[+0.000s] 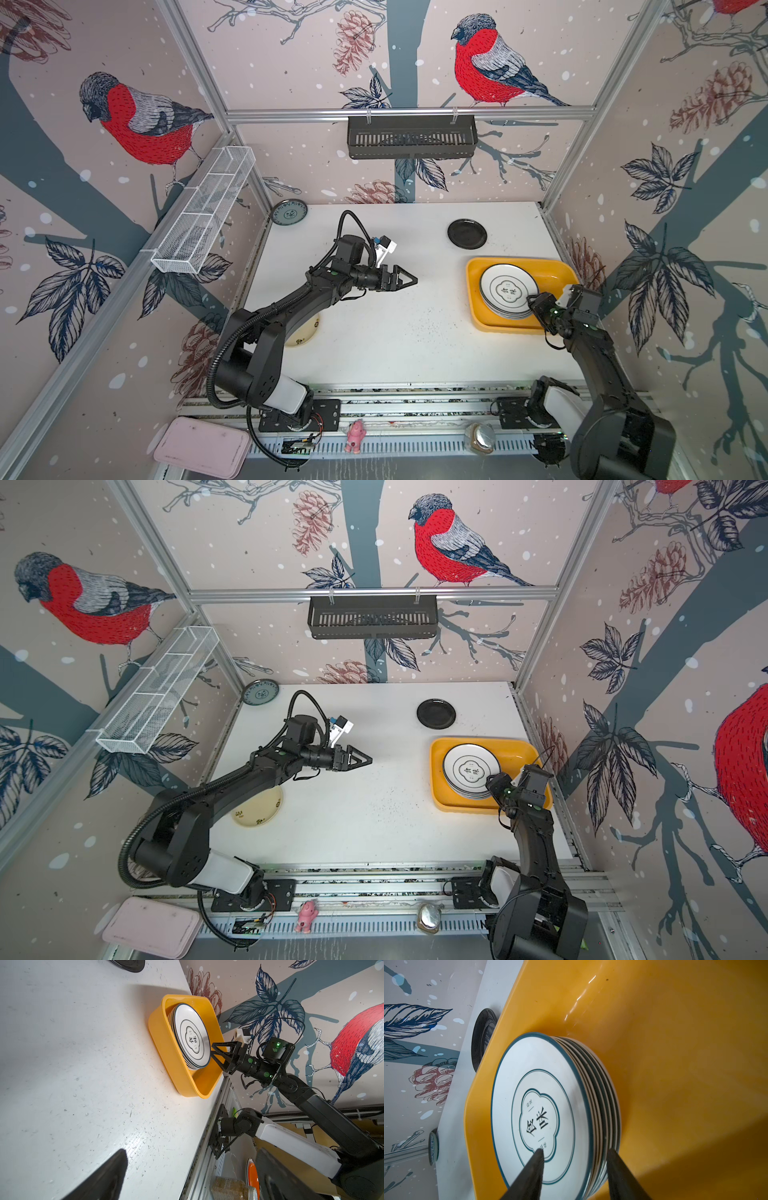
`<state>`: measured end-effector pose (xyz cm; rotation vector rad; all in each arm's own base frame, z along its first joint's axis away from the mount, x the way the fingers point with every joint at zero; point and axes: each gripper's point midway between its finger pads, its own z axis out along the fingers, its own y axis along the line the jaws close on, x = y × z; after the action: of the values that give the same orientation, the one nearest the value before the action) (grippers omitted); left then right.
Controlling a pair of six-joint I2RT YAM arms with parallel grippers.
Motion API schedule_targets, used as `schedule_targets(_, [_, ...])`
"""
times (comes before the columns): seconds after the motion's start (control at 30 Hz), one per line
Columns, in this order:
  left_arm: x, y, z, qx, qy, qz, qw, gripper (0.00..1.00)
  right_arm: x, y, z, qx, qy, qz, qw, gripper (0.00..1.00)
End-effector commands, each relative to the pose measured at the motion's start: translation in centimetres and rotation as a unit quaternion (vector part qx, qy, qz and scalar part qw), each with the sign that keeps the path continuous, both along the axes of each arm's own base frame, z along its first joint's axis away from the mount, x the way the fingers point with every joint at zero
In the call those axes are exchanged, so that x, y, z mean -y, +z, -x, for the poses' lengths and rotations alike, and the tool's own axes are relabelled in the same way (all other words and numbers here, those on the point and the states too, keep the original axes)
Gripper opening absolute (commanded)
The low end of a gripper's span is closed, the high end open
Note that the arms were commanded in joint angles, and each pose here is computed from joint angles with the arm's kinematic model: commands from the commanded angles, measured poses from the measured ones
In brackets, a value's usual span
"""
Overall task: Place the plates into the plastic bin on the countertop
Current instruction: 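Open the right gripper on the plate while the left gripper moves toward the cream plate, then lower the left gripper onto the cream plate while the right gripper lifts from the bin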
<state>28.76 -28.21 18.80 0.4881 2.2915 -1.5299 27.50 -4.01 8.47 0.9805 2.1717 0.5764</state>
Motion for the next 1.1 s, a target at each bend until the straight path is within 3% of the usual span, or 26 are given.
schedule_targets(0.0, [-0.4, -0.2, -0.5, 0.011, 0.01, -0.013, 1.0, 0.96, 0.2, 0.6, -0.2, 0.008, 0.006, 0.017, 1.0, 0.61])
schedule_targets(0.3, [-3.5, -1.4, -3.4, -0.008, 0.1, -0.041, 0.994, 0.97, 0.2, 4.0, -0.5, 0.054, 0.013, 0.039, 0.998, 0.92])
schedule_targets(0.5, [-9.4, -3.5, -6.4, -0.036, 0.247, -0.102, 0.963, 0.96, -1.0, 8.1, -1.6, 0.108, 0.04, 0.053, 0.992, 1.0])
schedule_targets(0.83, [-22.6, -4.5, -7.1, -0.055, 0.482, -0.157, 0.86, 0.96, -7.6, 13.9, -4.4, 0.182, 0.134, 0.079, 0.971, 1.0])
schedule_targets(0.93, [-26.1, -4.6, -6.1, -0.069, 0.536, -0.18, 0.822, 0.96, -10.5, 15.0, -4.9, 0.207, 0.169, 0.073, 0.961, 1.0])
schedule_targets(1.07, [-30.7, -4.4, -3.9, -0.079, 0.618, -0.218, 0.751, 0.96, -14.4, 16.0, -5.2, 0.237, 0.215, 0.058, 0.946, 1.0])
